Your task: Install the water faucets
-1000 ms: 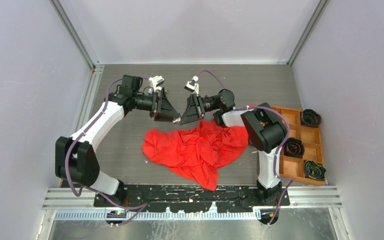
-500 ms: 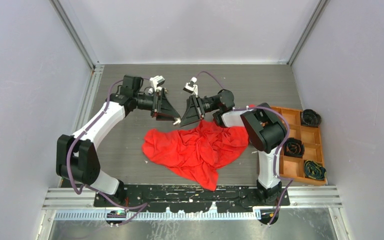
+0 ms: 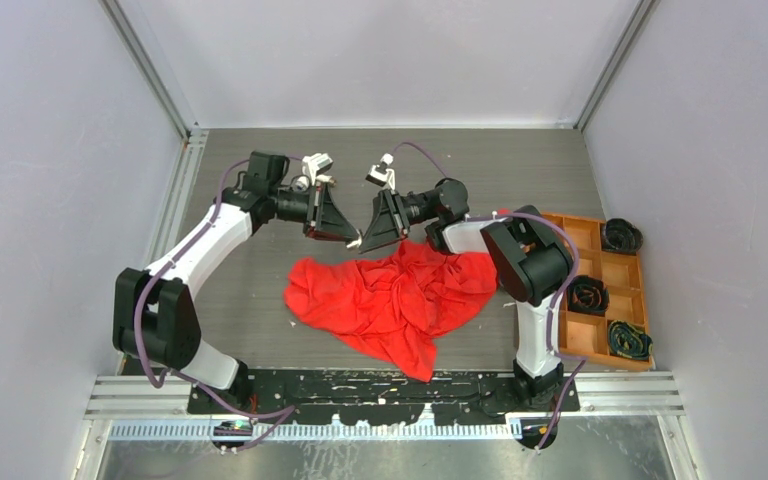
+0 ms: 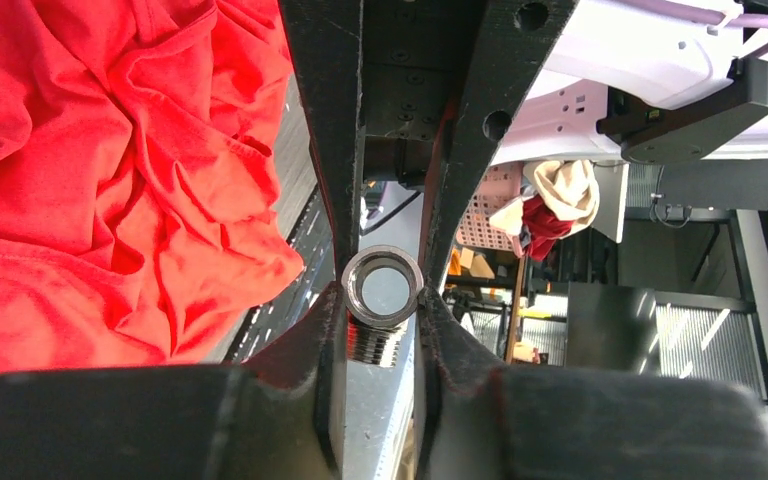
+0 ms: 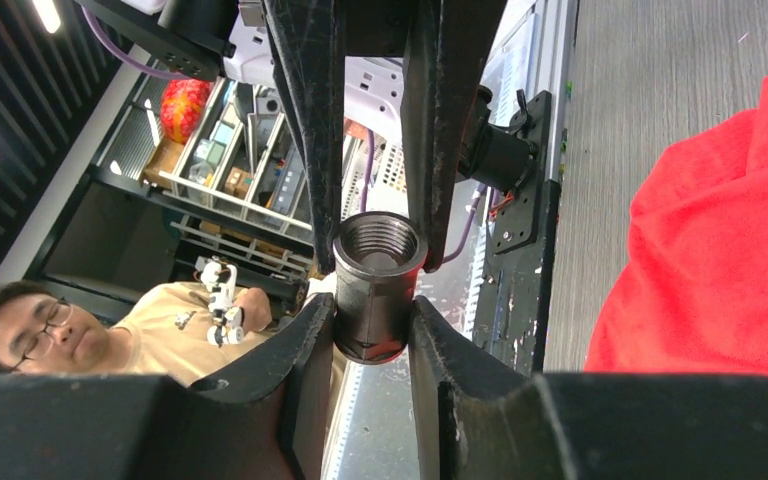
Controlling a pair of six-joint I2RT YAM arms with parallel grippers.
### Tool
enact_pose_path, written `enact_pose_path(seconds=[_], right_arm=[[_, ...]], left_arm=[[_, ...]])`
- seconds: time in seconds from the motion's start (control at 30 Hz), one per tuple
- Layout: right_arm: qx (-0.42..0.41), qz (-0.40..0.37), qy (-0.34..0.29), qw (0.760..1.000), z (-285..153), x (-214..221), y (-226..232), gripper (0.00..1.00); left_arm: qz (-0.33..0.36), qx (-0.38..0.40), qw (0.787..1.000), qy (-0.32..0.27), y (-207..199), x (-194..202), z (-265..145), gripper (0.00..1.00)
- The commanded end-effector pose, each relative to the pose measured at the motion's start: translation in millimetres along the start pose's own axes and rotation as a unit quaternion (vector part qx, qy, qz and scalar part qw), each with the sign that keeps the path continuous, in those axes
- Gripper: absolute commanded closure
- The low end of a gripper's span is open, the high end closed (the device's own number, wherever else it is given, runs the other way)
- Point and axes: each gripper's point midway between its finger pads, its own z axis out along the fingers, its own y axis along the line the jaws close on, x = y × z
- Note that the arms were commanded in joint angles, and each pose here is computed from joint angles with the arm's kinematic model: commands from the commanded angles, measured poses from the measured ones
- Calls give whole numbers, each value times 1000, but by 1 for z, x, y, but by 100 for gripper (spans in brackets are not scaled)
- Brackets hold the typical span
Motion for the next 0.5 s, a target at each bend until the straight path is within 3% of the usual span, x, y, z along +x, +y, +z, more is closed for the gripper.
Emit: enact_pose_path(seconds=[0.0, 0.07, 0.1, 0.2, 0.3, 0.4, 0.47], right_arm=[[-18, -106, 6, 994, 2, -3, 17, 100], [-16, -97, 1, 995, 1, -5, 15, 96], [-15, -94, -4, 995, -1, -6, 15, 90], [-8, -87, -35, 996, -11, -12, 16, 56], [14, -84, -81, 993, -29, -20, 12, 33], [73, -73, -121, 987, -48, -33, -7, 21], [177, -14, -160, 971, -67, -44, -41, 16]], left_arm=[[45, 15, 999, 1, -20, -4, -3, 98], [58, -12, 998, -9, -19, -7, -6, 100], [66, -36, 997, -20, -15, -10, -8, 100], [82, -102, 990, -49, -6, -19, -16, 100], [93, -165, 978, -88, 5, -30, -27, 100], [105, -214, 964, -120, 13, -38, -38, 100], [112, -246, 952, -142, 19, -45, -46, 100]])
